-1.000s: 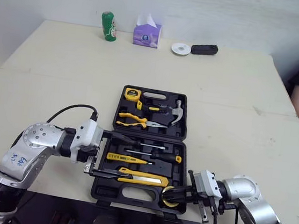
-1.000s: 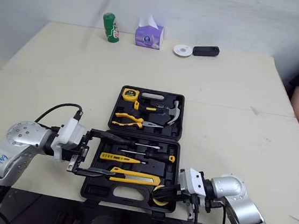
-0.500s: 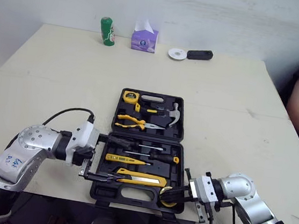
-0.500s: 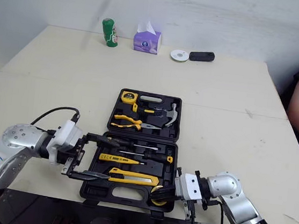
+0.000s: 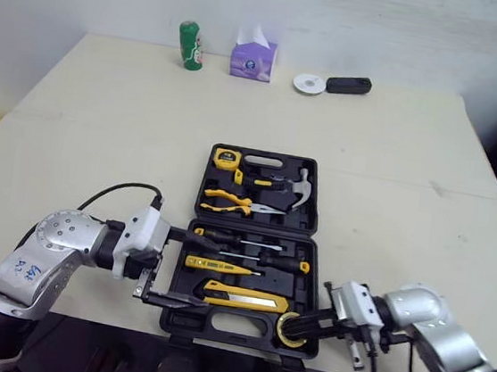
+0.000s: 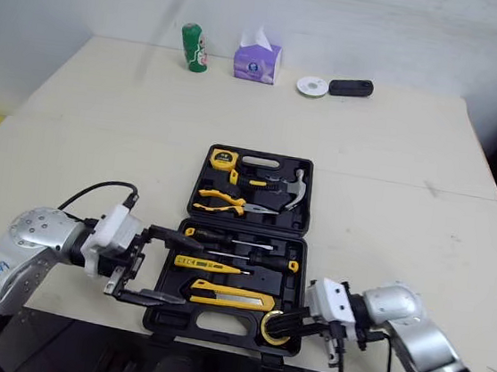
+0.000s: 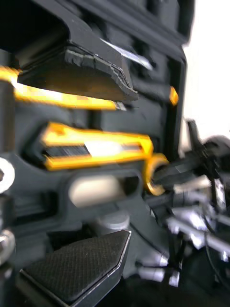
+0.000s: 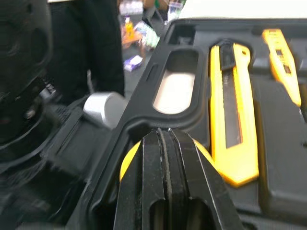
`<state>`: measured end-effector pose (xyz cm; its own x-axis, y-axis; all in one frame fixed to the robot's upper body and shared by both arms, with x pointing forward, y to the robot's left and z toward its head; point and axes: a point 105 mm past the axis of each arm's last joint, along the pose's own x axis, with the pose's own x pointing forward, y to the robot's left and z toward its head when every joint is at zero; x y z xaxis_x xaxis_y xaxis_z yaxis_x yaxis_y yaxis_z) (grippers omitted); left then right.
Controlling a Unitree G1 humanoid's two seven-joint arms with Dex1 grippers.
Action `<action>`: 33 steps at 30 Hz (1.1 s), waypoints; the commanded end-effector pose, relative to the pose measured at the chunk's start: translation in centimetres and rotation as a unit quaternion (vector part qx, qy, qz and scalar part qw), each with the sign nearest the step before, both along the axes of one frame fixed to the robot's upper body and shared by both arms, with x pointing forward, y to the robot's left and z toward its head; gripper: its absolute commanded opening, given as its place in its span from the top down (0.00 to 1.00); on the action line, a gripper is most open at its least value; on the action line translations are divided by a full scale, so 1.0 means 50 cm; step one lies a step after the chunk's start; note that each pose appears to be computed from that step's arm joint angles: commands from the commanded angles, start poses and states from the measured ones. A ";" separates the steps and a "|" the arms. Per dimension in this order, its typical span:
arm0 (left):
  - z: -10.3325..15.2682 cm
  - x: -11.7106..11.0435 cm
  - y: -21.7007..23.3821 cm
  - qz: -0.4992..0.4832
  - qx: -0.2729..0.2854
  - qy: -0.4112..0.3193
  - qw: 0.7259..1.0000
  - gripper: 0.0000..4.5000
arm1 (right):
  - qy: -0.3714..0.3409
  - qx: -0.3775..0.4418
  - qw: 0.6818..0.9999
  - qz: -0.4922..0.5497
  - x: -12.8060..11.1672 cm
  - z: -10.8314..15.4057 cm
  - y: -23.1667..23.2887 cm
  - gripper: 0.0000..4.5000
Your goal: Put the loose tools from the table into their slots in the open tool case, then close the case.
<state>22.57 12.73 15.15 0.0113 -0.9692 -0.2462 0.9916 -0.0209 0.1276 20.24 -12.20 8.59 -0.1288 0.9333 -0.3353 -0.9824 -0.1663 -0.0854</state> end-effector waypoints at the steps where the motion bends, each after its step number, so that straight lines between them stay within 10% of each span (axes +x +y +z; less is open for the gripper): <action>1: 0.026 0.036 0.040 0.077 -0.024 -0.044 0.996 0.00 | -0.022 0.025 0.995 -0.097 0.017 0.084 -0.045 0.97; 10: 0.004 0.075 0.162 0.278 -0.022 -0.064 0.958 0.00 | -0.086 -0.036 0.956 -0.277 0.128 0.064 -0.184 0.97; 21: -0.050 0.146 0.216 0.383 0.006 -0.045 0.923 0.99 | -0.126 -0.066 0.953 -0.269 0.214 0.013 -0.144 1.00; 33: -0.100 0.183 0.126 0.335 0.021 -0.029 0.942 0.99 | -0.151 -0.042 0.958 -0.240 0.253 0.024 -0.057 1.00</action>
